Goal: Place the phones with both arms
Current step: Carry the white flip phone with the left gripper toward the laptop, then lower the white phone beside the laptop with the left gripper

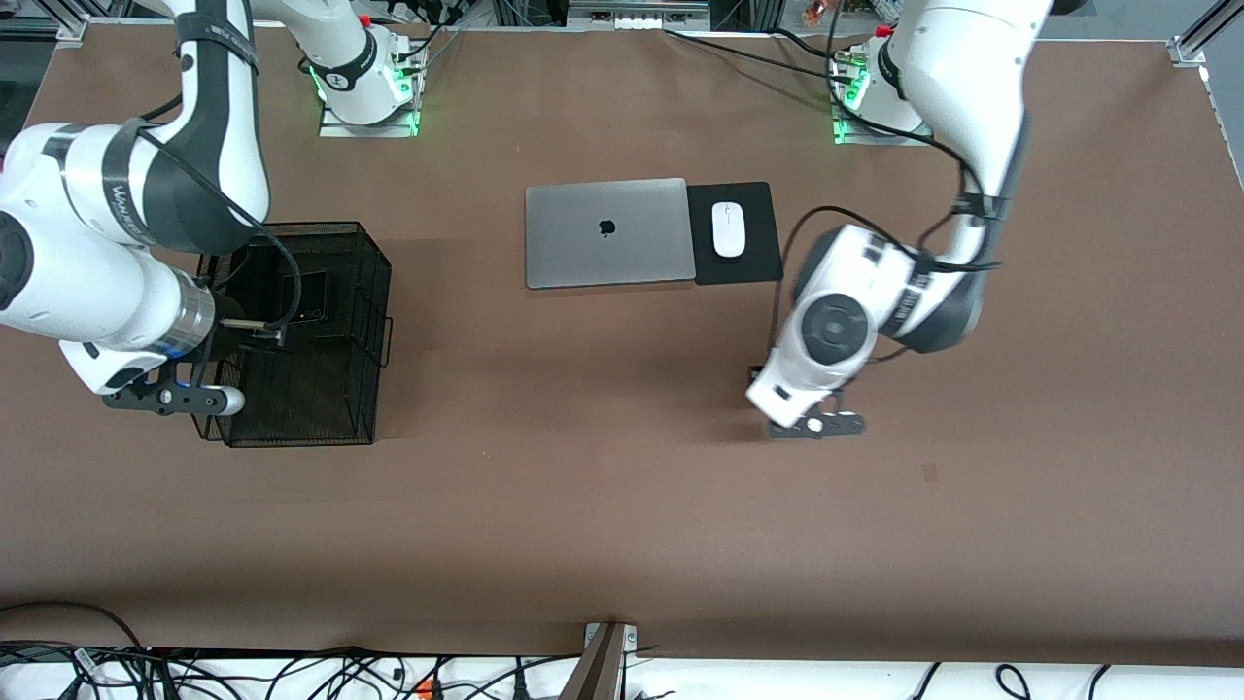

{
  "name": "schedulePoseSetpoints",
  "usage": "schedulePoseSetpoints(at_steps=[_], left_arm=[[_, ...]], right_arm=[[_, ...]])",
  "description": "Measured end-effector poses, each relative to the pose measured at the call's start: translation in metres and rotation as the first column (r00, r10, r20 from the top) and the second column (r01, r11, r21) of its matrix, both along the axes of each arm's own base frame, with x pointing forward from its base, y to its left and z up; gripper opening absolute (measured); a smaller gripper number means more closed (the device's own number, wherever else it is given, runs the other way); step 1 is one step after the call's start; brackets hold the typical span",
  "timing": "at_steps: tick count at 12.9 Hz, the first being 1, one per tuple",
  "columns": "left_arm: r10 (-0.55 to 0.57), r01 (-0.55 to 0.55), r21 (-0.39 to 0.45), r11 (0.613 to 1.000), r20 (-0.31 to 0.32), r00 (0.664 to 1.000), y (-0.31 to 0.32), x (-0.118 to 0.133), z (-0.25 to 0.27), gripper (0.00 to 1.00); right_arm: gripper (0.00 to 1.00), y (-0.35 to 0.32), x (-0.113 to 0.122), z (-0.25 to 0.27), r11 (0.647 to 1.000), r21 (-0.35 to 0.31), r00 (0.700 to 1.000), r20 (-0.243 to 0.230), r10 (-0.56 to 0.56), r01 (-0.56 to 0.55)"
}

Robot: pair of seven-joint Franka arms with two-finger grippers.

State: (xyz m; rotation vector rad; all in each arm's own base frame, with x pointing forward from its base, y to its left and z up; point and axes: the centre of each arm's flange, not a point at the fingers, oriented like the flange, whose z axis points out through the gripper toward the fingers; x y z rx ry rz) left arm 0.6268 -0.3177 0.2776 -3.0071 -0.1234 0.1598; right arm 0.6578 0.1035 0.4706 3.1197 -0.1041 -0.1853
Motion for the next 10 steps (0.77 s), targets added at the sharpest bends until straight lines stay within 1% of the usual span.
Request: schedulePoseSetpoints(at_steps=[2, 6, 10], left_arm=[[0.005, -0.005, -0.002, 1.000, 0.022, 1.000, -0.048, -0.009, -0.012, 0.85], [-0.023, 0.026, -0.039, 0.999, 0.071, 0.997, -0.107, -0.006, -0.031, 0.85], [-0.041, 0.062, -0.131, 0.989, 0.152, 0.987, -0.161, -0.015, -0.045, 0.85]], right_arm=[[1.00, 0.003, 0.001, -0.002, 1.000, -0.005, 1.000, -0.001, 0.000, 0.000], [1.00, 0.002, 0.002, -0.002, 1.000, -0.006, 1.000, 0.001, -0.003, 0.003], [1.00, 0.003, 0.002, -0.002, 1.000, -0.005, 1.000, 0.001, -0.003, 0.003]])
